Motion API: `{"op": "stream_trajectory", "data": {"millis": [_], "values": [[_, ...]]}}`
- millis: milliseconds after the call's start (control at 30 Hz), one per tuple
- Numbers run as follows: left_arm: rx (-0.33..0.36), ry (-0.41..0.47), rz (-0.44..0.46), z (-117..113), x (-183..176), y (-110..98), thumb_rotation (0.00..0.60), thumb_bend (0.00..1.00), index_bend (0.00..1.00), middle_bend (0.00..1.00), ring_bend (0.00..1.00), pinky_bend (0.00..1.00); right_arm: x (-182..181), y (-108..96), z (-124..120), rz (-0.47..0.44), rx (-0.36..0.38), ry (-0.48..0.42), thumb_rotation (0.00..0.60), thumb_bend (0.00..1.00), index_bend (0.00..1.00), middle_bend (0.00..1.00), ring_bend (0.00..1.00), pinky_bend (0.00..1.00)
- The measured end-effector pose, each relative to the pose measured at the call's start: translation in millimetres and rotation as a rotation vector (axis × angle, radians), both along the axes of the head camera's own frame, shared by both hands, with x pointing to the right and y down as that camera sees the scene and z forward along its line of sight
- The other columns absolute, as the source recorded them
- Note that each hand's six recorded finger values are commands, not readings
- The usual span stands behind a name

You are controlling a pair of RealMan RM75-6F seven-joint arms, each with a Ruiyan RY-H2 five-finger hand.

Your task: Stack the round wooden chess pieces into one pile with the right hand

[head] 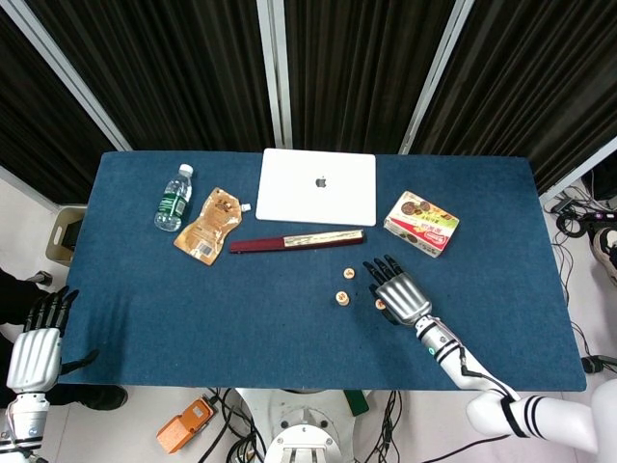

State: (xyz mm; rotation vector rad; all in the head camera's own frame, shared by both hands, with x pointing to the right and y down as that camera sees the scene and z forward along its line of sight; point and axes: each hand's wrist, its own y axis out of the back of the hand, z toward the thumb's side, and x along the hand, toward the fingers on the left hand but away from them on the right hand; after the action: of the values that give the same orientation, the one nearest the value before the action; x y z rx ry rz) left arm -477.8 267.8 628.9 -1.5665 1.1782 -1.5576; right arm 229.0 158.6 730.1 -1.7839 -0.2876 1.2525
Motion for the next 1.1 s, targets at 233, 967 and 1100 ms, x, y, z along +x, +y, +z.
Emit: {"op": "stream_trajectory", "data": {"millis": [233,967,1100], "values": [[0.001,-0.001,-0.002,0,-1,1,0.6,0.05,0.09,0.01,0.0,0.0,-3,-2,0,0.002,0.001,-0.01,0.6,0.5,0.56,0.11,0.0,0.06],[-0.007,-0.002,-0.013,2,-4,4,0.6,0.05,0.09,0.01,0.0,0.0,-80,-31,-30,-0.091,0.028,-0.081,0.6,0.52,0.54,0.11,0.0,0.06],[-0.01,0.0,-0.016,3,-5,5,0.6,0.05,0.09,0.01,0.0,0.0,-84,-29,-27,-0.099,0.015,-0.067,0.6,0.52,0.54,0.11,0.0,0.06]]}}
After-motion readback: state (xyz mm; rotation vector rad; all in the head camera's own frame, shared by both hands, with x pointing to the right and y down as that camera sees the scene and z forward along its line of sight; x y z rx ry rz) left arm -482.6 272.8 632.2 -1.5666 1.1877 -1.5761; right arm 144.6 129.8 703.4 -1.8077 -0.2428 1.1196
